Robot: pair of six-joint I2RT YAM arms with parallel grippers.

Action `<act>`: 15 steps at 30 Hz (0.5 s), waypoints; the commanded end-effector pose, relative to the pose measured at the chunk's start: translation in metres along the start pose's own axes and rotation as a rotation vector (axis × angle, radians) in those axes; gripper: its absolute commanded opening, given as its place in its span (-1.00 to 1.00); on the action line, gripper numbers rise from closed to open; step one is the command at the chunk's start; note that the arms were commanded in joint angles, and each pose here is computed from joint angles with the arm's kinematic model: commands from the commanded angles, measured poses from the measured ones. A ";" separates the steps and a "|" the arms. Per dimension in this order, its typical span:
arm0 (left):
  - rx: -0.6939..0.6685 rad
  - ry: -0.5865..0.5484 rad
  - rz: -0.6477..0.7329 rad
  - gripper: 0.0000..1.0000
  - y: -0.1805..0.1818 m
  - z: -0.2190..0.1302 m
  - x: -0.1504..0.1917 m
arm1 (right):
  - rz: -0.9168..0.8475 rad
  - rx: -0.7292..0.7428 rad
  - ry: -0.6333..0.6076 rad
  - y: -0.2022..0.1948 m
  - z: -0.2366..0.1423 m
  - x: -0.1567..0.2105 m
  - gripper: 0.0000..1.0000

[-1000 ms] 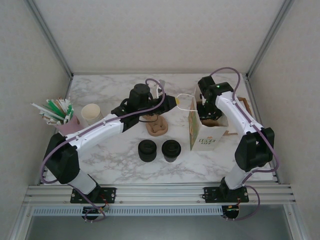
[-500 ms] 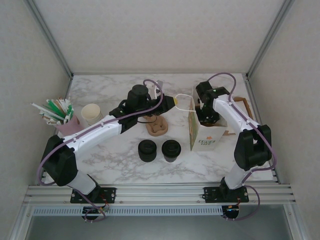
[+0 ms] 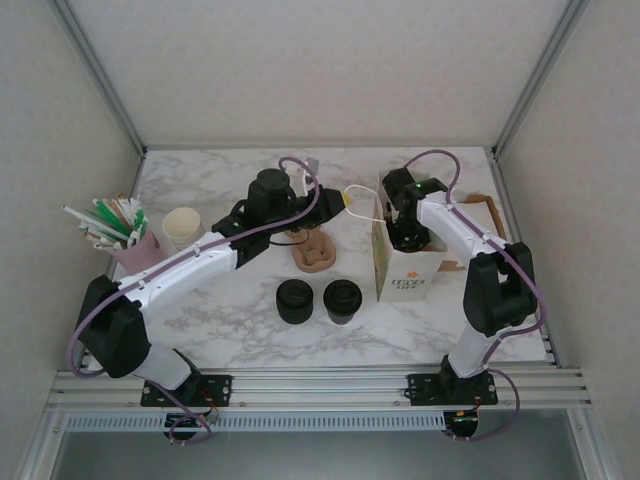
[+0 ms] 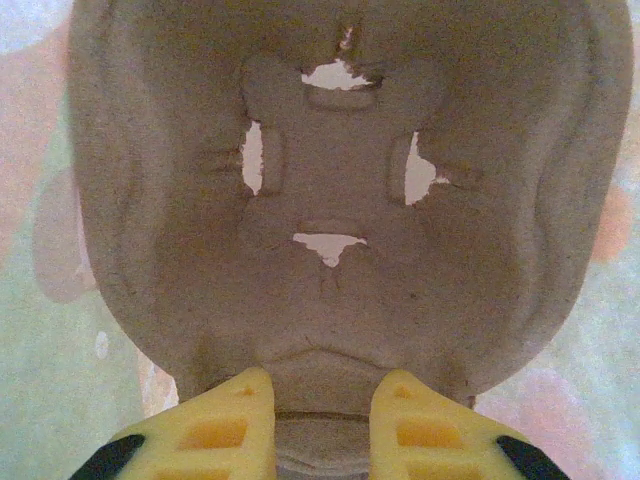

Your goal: Pack the takeout coffee

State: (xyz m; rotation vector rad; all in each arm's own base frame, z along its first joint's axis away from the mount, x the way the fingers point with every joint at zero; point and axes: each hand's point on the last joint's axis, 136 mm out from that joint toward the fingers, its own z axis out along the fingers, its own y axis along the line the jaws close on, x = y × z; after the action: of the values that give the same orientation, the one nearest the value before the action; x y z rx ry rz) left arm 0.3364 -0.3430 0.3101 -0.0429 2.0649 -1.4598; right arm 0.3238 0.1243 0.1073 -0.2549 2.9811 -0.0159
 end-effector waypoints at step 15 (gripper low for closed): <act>-0.001 -0.055 -0.003 -1.00 -0.001 -0.013 -0.009 | -0.047 -0.009 0.035 0.014 0.017 0.002 -0.62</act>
State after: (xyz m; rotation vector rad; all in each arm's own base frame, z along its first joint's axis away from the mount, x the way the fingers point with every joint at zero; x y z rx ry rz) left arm 0.3349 -0.3371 0.3084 -0.0631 2.0606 -1.4410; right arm 0.3263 0.1357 0.0935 -0.2987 2.9936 -0.0116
